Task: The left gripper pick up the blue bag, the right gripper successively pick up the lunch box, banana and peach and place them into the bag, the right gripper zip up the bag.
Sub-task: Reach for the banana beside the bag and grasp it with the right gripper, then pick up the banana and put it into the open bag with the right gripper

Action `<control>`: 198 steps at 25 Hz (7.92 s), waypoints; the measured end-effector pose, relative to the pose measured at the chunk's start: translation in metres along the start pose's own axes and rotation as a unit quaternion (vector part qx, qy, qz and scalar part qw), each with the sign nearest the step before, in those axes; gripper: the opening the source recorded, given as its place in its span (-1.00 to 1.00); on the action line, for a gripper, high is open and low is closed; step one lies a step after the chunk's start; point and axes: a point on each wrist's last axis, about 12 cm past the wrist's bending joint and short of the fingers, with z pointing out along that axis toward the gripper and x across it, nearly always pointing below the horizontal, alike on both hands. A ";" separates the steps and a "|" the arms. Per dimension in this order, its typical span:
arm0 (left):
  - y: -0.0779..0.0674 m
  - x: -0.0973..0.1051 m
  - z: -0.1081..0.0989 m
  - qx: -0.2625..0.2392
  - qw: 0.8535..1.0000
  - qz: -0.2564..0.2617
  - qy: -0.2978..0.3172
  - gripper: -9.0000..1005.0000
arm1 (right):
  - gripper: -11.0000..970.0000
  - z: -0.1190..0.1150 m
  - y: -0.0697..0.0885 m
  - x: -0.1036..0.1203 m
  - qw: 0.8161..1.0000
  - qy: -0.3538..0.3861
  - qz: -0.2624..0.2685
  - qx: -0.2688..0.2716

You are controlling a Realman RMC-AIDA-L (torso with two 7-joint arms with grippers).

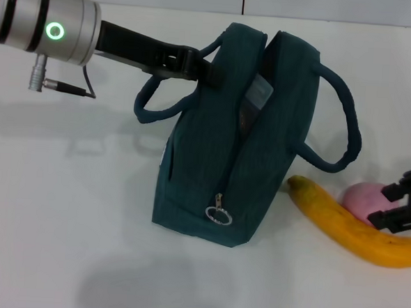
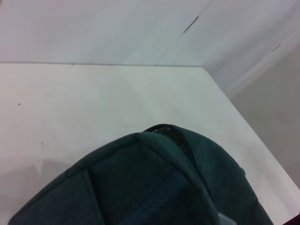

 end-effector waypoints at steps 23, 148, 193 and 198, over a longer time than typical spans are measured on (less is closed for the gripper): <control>0.001 -0.002 -0.002 -0.004 1.000 0.012 -0.003 -0.88 | 0.64 0.066 -0.010 -0.035 0.999 0.018 -0.025 -0.016; -0.018 -0.018 0.012 0.013 1.000 0.024 0.004 -0.88 | -0.09 0.093 -0.004 0.061 0.810 -0.554 0.022 -0.194; -0.016 -0.013 0.013 0.015 1.000 0.021 0.004 -0.87 | -0.10 0.071 -0.033 0.049 0.879 -0.350 0.180 -0.271; -0.016 -0.014 0.012 0.016 1.000 0.022 0.004 -0.87 | -0.02 0.051 -0.042 0.055 0.869 -0.378 0.175 -0.266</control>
